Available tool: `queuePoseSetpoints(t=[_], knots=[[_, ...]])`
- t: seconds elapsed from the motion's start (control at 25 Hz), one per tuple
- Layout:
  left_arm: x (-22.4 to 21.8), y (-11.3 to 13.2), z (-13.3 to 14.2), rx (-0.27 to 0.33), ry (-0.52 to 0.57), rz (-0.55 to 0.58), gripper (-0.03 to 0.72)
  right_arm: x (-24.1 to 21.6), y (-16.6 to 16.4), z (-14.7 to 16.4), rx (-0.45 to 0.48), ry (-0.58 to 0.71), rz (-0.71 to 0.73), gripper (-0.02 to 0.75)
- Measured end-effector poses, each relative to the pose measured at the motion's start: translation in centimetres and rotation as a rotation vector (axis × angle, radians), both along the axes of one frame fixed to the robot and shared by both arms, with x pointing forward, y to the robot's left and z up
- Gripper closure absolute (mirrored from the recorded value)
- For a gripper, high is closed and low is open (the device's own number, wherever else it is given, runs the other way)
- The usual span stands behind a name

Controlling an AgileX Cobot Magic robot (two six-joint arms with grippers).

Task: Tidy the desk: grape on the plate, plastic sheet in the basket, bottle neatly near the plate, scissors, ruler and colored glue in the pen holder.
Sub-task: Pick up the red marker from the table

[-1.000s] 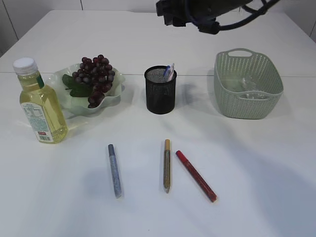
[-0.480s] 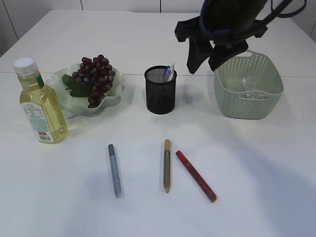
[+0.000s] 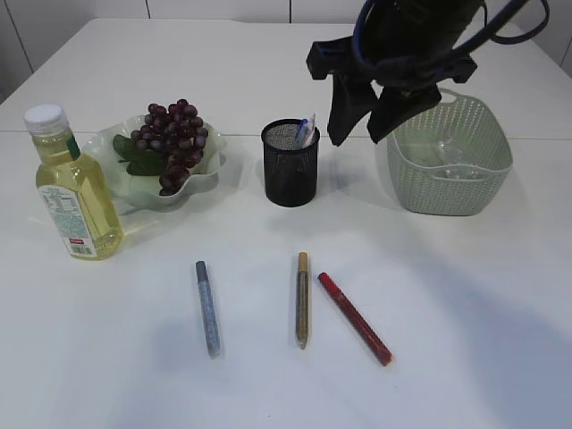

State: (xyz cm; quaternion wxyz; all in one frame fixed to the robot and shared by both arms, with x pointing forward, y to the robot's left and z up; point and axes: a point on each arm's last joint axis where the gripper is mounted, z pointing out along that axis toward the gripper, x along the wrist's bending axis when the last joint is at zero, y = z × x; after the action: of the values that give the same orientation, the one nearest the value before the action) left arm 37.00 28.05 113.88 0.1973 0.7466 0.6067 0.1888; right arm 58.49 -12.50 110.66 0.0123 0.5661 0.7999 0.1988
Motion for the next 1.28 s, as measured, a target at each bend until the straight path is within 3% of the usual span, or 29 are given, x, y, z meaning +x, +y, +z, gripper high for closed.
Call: queuePoseSetpoints(t=[0.44, 0.6, 0.8, 1.28], knots=[[0.0, 0.0, 0.0, -0.008, 0.003, 0.014, 0.254, -3.7, 0.6, -8.2, -0.139, 0.271, 0.057, 0.353], [0.0, 0.0, 0.0, -0.008, 0.005, 0.014, 0.254, -3.9, 0.1, -9.0, -0.181, 0.279, 0.061, 0.353], [0.0, 0.0, 0.0, -0.008, 0.005, 0.014, 0.254, -3.1, 0.4, -9.2, -0.151, 0.198, 0.049, 0.353], [0.0, 0.0, 0.0, -0.008, 0.005, 0.014, 0.254, -1.2, 2.2, -15.8, -0.242, 0.273, 0.17, 0.353]])
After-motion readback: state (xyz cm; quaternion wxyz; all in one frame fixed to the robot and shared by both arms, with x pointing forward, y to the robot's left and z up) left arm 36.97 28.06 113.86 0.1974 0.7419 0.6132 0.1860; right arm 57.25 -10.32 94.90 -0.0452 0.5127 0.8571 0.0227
